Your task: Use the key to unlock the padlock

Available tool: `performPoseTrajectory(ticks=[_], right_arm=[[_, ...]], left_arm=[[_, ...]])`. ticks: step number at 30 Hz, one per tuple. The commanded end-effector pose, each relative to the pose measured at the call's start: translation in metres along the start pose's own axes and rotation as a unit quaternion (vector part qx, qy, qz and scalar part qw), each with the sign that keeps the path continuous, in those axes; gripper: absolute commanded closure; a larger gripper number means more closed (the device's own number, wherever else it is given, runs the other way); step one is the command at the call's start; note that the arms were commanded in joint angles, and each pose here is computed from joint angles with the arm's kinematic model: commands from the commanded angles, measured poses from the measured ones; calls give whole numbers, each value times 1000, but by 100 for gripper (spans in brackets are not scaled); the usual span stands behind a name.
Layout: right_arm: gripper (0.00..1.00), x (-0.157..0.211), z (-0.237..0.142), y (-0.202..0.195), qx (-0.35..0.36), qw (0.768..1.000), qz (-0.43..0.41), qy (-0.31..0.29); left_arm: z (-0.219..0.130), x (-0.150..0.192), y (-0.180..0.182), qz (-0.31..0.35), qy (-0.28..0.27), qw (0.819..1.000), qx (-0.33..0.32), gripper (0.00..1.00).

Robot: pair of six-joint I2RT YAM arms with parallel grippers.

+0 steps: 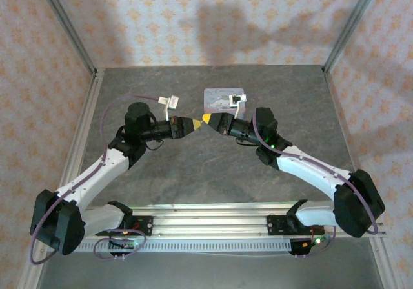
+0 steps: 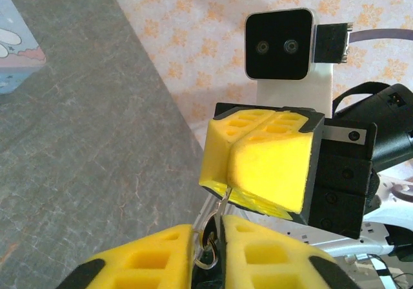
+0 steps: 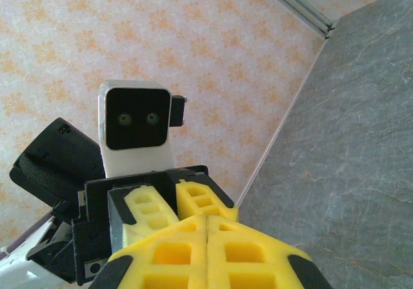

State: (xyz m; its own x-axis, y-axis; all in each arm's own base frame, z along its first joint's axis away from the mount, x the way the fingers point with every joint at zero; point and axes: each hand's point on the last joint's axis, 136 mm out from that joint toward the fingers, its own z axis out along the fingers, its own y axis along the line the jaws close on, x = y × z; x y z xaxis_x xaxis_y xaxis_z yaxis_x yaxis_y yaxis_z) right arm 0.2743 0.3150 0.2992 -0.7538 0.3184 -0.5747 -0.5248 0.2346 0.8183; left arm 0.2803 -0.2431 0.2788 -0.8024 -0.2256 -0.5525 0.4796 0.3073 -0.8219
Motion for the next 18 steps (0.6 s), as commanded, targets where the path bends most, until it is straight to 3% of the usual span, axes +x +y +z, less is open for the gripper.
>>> performPoseTrajectory(ticks=[1,3,11,16,18], right_arm=[[100,-10,0,12,-21,999,-16,-20],[100,-9,0,10,-20,1000,-15,-17],[98,-5,0,-6,20,1000,-7,-10],[59,-9,-8,-14,72,997,-26,-12],[50,-12,-12,-15,95,995,-40,-10]], left_arm=[[2,0,-13,23,5,999,25,91],[1,-1,-15,28,5,999,27,100],[-6,0,-12,58,-4,998,1,100],[-8,5,3,61,-2,998,-34,100],[-9,6,10,60,-3,997,-47,100]])
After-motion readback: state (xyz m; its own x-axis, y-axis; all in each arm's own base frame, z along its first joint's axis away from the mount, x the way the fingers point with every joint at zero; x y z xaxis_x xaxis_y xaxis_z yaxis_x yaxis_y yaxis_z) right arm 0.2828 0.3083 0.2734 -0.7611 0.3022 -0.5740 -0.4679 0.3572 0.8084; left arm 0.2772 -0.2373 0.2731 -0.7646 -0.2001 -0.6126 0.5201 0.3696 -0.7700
